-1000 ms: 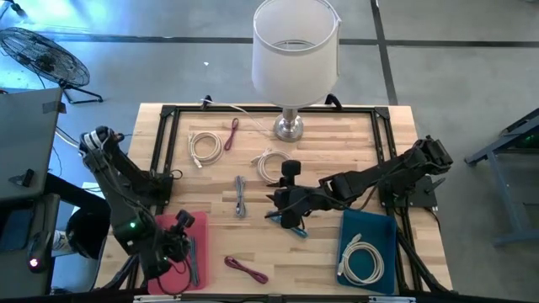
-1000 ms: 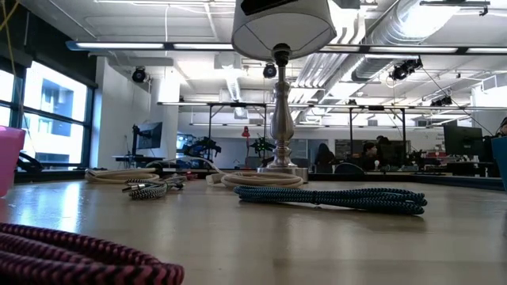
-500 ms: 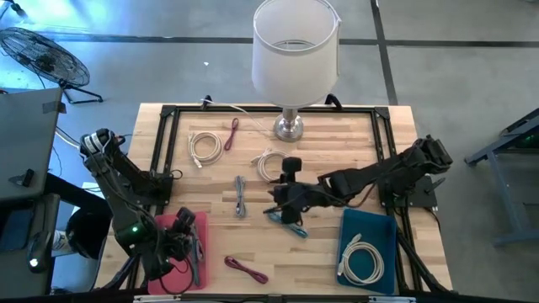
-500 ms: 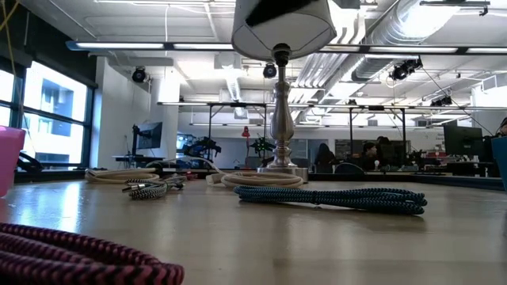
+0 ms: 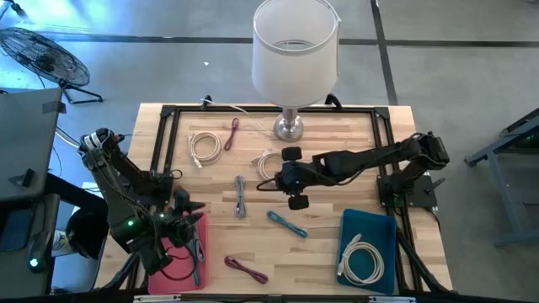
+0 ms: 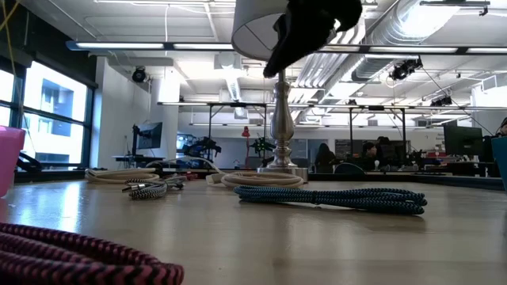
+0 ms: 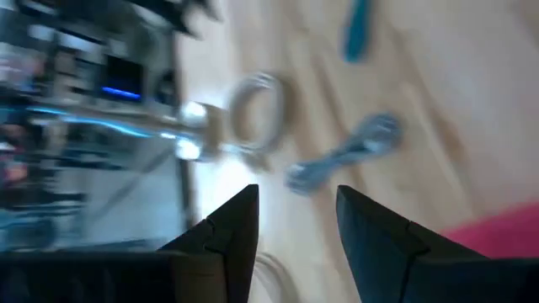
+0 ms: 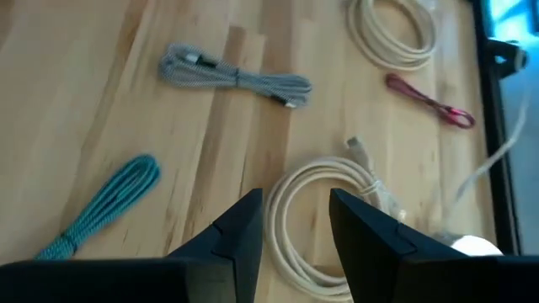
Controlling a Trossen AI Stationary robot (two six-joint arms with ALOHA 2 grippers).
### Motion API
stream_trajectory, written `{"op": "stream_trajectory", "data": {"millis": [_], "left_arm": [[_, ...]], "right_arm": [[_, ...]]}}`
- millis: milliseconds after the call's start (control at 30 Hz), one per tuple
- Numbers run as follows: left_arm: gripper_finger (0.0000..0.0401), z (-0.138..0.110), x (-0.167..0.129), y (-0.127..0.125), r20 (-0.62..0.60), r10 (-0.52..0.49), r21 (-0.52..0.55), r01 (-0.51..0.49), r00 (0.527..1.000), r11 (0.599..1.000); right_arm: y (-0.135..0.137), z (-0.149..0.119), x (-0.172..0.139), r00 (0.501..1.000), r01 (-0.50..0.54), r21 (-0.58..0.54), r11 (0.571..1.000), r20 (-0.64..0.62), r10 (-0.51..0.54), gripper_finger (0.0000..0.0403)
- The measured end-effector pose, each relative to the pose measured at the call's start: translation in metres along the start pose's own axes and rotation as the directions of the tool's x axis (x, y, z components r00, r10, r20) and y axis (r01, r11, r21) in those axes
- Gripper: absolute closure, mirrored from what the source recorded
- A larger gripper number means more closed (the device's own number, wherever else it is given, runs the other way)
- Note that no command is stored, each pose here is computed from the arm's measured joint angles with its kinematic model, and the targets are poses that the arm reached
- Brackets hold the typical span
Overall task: Pick & Place USB Port
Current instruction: Put the right brown USB cable into the blue bin
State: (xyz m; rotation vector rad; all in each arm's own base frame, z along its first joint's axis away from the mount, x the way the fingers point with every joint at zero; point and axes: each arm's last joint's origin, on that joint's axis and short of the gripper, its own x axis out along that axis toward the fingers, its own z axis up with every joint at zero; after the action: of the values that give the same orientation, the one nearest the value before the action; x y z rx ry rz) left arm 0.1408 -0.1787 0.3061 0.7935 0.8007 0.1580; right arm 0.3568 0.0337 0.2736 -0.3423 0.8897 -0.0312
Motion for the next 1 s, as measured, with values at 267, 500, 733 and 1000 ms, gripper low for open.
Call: {"op": "stream_trajectory", "data": {"millis": [267, 500, 733, 1000], "left_arm": [[0.0247, -0.006, 0.008, 0.019, -0.047, 0.102, -0.121, -0.107, 0.994, 0.987], [0.0247, -0.005, 0.028, 0.034, -0.157, 0.11, -0.116, -0.129, 0.981, 0.985], [0.0247, -0.005, 0.039, 0.043, -0.211, 0.126, -0.097, -0.149, 0.969, 0.984], [0.0247, -0.006, 0.042, 0.046, -0.231, 0.124, -0.095, -0.149, 0.965, 0.984]], "right_arm": [[-0.004, -0.017, 0.047, 0.988, -0.055, -0.044, 0.998, -0.15, 0.048, 0.0273], [-0.008, -0.033, 0.083, 0.965, 0.012, -0.046, 0.999, -0.262, -0.023, 0.0273], [-0.014, -0.038, 0.091, 0.96, -0.018, -0.015, 1.0, -0.279, 0.013, 0.0273], [-0.023, -0.042, 0.095, 0.957, -0.059, 0.029, 0.998, -0.281, 0.065, 0.0273]]}}
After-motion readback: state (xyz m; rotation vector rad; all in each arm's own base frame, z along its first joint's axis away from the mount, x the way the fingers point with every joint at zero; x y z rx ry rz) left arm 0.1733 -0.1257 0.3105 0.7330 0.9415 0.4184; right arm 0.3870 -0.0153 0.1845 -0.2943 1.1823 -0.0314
